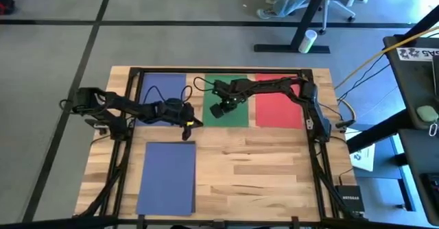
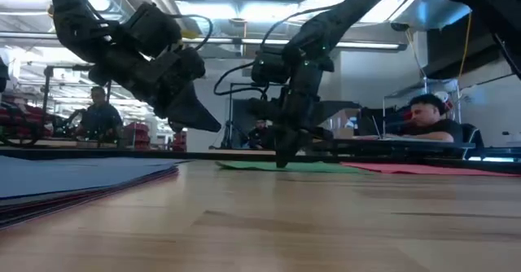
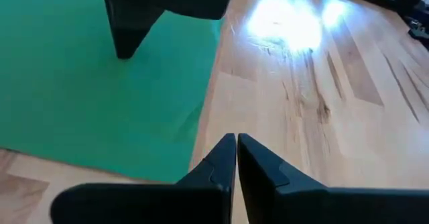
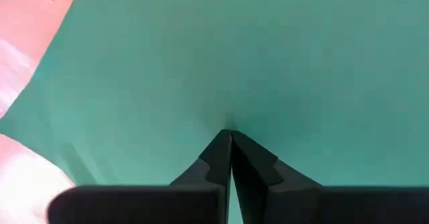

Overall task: Organize paper
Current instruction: Move the green paper to the top middle of the table, then stack the blue paper on top of the other blue paper

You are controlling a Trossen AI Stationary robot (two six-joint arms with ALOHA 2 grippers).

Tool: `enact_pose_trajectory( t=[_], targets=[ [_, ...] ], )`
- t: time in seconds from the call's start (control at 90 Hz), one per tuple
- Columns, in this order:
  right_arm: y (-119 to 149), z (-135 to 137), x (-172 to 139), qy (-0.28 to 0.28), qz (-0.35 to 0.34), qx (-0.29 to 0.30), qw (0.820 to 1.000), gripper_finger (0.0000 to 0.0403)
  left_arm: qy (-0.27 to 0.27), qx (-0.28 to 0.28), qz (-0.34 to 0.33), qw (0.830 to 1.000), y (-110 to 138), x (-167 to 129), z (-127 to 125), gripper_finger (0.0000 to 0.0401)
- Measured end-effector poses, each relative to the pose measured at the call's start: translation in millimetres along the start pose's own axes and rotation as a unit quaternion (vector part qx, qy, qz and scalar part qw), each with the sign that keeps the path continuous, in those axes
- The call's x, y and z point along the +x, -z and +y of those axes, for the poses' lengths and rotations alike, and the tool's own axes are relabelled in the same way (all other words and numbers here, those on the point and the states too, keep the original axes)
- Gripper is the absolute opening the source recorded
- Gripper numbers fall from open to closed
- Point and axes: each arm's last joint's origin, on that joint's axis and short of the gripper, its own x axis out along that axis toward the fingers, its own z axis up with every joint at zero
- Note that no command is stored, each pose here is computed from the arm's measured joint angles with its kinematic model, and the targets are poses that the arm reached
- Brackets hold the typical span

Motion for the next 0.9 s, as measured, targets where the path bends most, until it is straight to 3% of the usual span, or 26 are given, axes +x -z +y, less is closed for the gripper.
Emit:
enact_pose_trajectory(
  t=[0.611,0.9],
  targets=[
    [15,25,-15,-0.005,-0.02,-0.061,0.998,0.0,-0.001,0.002,0.004,1.0,1,0,0,0.0],
    [35,57,-23,-0.078,-0.005,-0.129,0.989,0.0,-0.01,-0.002,0.041,0.999,8,-1,3,0.0]
  ],
)
